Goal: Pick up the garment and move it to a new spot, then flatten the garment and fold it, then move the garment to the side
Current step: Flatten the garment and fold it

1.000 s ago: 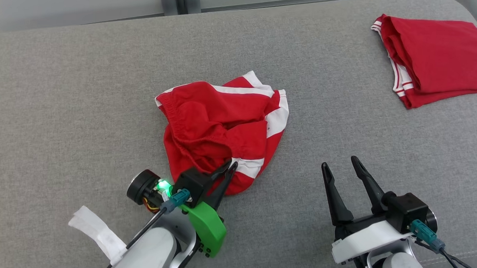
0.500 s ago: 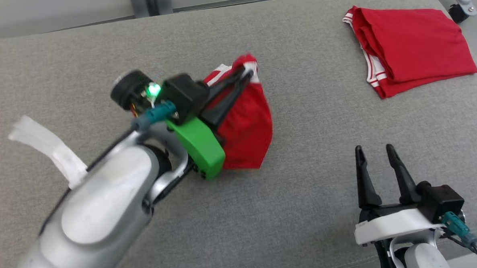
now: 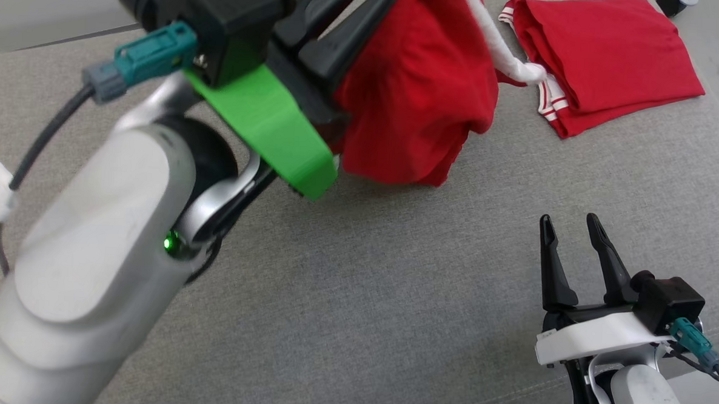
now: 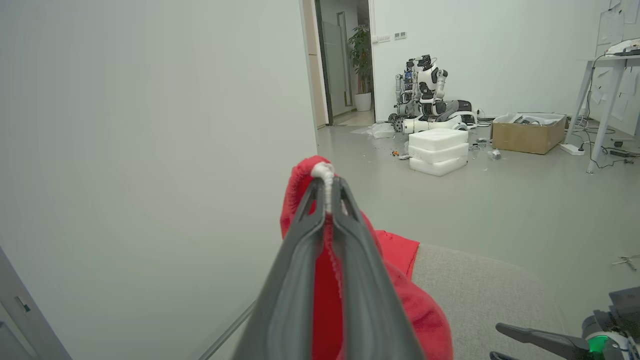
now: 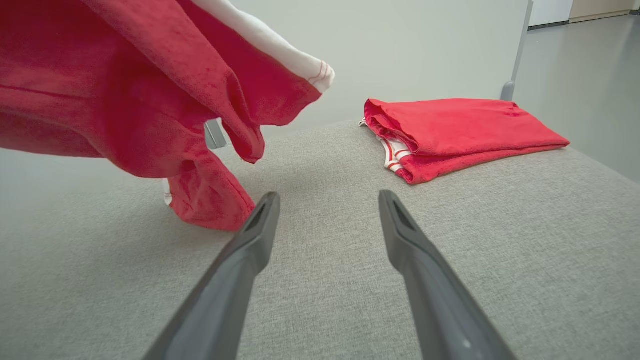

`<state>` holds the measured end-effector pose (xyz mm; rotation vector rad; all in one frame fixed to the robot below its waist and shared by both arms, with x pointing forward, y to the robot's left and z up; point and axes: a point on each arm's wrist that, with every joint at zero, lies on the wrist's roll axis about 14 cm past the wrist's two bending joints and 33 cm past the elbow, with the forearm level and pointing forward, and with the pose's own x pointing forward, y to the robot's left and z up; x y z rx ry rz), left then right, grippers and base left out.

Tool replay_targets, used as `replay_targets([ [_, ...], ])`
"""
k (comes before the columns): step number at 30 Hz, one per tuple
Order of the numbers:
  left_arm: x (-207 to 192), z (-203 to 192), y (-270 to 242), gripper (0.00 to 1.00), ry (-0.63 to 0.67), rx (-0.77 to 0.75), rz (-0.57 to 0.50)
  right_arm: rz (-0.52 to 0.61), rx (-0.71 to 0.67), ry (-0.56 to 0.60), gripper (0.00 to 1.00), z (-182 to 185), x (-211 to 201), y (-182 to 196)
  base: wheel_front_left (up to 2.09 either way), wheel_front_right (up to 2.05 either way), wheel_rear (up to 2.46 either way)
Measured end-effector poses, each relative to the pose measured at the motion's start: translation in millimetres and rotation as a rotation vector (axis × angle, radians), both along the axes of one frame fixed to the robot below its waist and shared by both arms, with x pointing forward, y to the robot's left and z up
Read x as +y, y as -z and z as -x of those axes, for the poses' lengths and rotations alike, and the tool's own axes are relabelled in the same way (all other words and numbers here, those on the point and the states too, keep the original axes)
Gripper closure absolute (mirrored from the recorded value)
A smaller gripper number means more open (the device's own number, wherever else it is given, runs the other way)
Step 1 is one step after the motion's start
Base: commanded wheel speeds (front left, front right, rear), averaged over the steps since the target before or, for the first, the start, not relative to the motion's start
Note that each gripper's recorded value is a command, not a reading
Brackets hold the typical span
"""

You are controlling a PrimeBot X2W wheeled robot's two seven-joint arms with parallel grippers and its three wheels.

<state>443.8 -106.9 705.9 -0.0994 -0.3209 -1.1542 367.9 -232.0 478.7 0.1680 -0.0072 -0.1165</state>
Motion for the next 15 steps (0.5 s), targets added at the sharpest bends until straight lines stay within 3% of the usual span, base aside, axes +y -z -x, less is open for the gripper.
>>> replay_targets([
  [9, 75.9, 7.1, 176.1, 1.00, -0.240, 0.520, -0.044, 0.001, 0.036, -0.087, 0.00, -11.2, 15.7, 12.9, 0.00, 0.00, 0.00],
  [15, 137.7, 6.9, 229.5, 1.00, -0.467, 0.611, 0.012, 0.011, 0.093, -0.170, 0.00, -21.0, 26.9, 32.0, 0.00, 0.00, 0.00],
])
